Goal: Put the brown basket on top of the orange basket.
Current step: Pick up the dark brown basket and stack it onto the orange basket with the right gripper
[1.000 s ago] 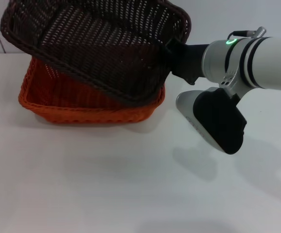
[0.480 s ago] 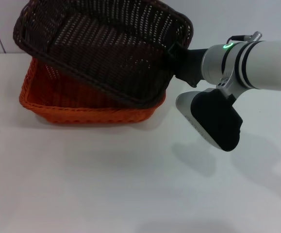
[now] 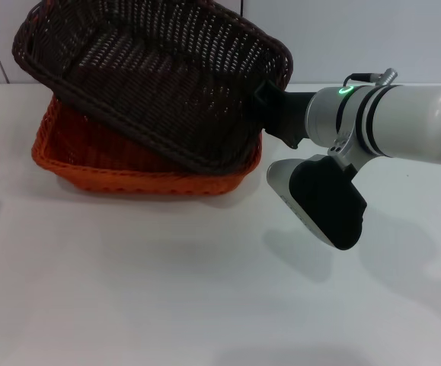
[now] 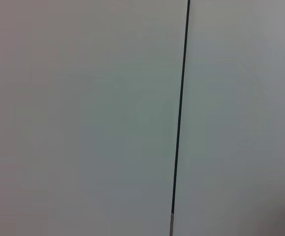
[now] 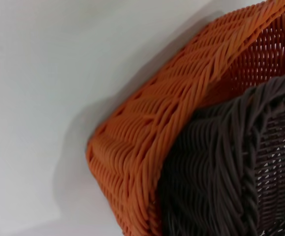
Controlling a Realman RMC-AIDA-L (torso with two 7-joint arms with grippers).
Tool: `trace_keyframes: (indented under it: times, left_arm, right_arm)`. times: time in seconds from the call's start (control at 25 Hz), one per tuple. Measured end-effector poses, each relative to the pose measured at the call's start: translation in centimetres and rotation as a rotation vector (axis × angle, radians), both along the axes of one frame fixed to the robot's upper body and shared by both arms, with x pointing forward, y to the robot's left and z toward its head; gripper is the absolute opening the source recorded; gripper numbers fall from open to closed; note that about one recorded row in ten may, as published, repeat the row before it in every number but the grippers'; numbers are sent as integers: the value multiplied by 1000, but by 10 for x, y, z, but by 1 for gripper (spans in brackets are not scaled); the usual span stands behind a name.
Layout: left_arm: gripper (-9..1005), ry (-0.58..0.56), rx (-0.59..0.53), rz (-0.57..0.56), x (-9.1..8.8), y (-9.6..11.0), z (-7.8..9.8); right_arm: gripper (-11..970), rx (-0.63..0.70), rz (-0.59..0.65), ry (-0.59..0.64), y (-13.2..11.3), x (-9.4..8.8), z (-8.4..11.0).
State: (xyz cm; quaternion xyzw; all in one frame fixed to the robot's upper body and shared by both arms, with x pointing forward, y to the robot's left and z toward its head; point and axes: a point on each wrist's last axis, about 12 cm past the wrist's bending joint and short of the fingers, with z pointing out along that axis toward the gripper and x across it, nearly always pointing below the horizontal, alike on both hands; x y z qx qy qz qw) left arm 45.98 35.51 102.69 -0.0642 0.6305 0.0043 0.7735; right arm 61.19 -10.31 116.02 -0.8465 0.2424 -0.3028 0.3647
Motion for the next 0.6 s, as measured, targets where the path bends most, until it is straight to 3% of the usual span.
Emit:
trace_keyframes:
  times: [0.6]
  left_arm:
    - [836, 0, 32, 11, 8, 1, 3]
  right_arm:
    - [146, 26, -3, -36, -2, -5, -25]
